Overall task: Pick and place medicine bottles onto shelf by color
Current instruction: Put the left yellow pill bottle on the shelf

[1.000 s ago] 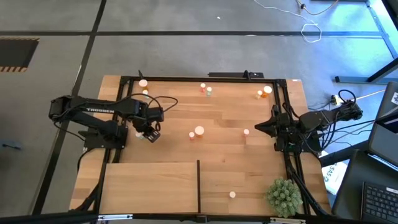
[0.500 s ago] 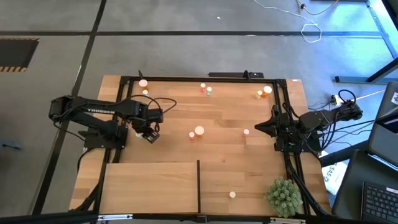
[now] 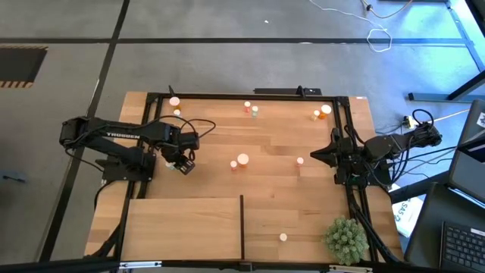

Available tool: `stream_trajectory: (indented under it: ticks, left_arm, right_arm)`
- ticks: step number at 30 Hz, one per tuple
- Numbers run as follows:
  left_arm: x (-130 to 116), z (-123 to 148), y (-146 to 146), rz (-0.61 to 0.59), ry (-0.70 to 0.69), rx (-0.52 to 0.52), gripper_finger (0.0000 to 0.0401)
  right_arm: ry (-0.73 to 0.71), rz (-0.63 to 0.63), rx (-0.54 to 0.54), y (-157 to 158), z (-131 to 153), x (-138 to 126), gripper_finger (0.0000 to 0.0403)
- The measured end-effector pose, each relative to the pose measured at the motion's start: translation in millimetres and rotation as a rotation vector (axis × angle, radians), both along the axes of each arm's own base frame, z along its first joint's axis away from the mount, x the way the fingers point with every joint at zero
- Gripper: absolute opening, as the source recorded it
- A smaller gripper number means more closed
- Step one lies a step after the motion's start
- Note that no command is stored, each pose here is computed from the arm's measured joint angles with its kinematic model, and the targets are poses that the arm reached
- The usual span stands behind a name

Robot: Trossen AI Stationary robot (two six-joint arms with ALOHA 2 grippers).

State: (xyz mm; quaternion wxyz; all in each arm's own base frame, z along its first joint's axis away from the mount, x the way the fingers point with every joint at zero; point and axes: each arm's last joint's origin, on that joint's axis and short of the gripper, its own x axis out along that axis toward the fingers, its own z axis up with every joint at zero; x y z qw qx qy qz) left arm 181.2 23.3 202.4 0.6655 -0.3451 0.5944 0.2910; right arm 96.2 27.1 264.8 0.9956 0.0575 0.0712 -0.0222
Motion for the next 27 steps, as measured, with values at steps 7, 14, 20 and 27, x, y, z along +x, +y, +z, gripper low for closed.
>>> stream_trajectory:
  ticks: [7,14,20,27]
  left_arm:
    - [-0.1,0.0,0.6,0.001,0.003,0.021,0.0139]
    - [0.6,0.1,-0.1,-0.002,-0.004,0.018,0.0139]
    - [2.9,0.2,-4.8,-0.030,-0.021,0.028,0.0139]
    - [3.3,-1.0,-7.3,-0.045,-0.003,0.059,0.0139]
  right_arm:
    - [0.000,0.000,0.000,0.0,0.0,0.0,0.0027]
    - [0.000,0.000,0.000,0.0,-0.1,0.0,0.0027]
    - [0.000,0.000,-0.001,0.0,-0.1,0.0,0.0027]
    - [0.012,-0.001,-0.006,-0.1,-1.4,-0.2,0.0027]
